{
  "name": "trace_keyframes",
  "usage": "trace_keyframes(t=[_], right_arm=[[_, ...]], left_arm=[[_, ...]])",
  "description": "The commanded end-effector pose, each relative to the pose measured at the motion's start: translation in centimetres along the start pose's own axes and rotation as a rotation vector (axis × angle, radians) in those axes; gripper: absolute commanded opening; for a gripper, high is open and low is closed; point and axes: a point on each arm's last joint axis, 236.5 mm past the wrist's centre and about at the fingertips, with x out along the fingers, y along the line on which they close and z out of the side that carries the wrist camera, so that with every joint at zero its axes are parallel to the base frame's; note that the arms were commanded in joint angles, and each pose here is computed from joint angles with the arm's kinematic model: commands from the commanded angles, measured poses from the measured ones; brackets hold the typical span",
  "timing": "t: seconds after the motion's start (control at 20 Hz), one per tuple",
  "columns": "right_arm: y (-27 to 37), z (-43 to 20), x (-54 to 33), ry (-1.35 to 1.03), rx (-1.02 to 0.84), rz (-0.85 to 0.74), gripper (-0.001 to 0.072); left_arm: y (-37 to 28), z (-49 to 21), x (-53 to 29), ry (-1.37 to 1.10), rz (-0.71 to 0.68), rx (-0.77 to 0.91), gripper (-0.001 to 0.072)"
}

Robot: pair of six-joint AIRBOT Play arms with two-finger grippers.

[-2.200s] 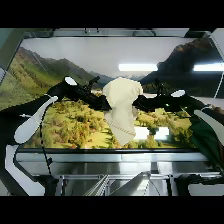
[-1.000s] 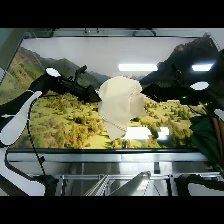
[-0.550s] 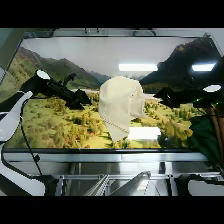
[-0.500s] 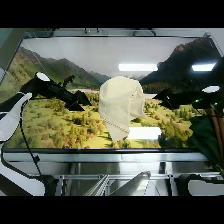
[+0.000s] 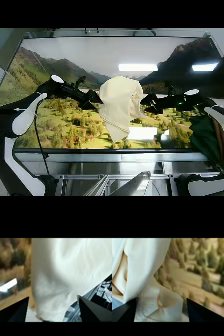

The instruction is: Fold the shirts.

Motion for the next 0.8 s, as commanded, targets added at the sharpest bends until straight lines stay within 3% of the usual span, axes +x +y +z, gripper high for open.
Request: trace_keyframes(t=[0.0,0.15,0.2,0.25,0.3,0.35,0.55,0.75], right_arm=[[1.4,-0.8,2.0,0.018,0.008,0.039,0.0707],[2.0,-1.2,2.9,0.027,0.023,0.058,0.07],[2.2,-1.3,3.2,0.029,0.032,0.067,0.0644],[2.3,-1.3,3.4,0.03,0.038,0.072,0.0381],[2.4,-1.3,3.6,0.03,0.022,0.078,0.0101],[2.7,-1.2,3.6,0.026,0.006,0.09,0.0018],[4.4,-0.3,1.2,-0.008,-0.034,0.139,0.0014],[9.5,4.8,-9.6,-0.269,-0.158,0.192,0.0014]], left_arm=[[-1.2,1.4,3.0,0.023,0.028,0.057,0.0696],[-3.1,1.6,4.2,0.062,0.022,0.108,0.0693],[-3.5,1.6,4.3,0.071,0.02,0.122,0.0534],[-3.9,1.8,4.4,0.07,0.02,0.135,0.0225],[-4.2,1.9,4.2,0.068,0.018,0.142,0.002],[-4.5,1.9,4.0,0.072,0.016,0.151,0.0012],[-6.4,1.3,0.8,0.103,-0.009,0.185,0.0012],[-10.1,0.0,-8.3,0.094,-0.021,0.286,0.0011]])
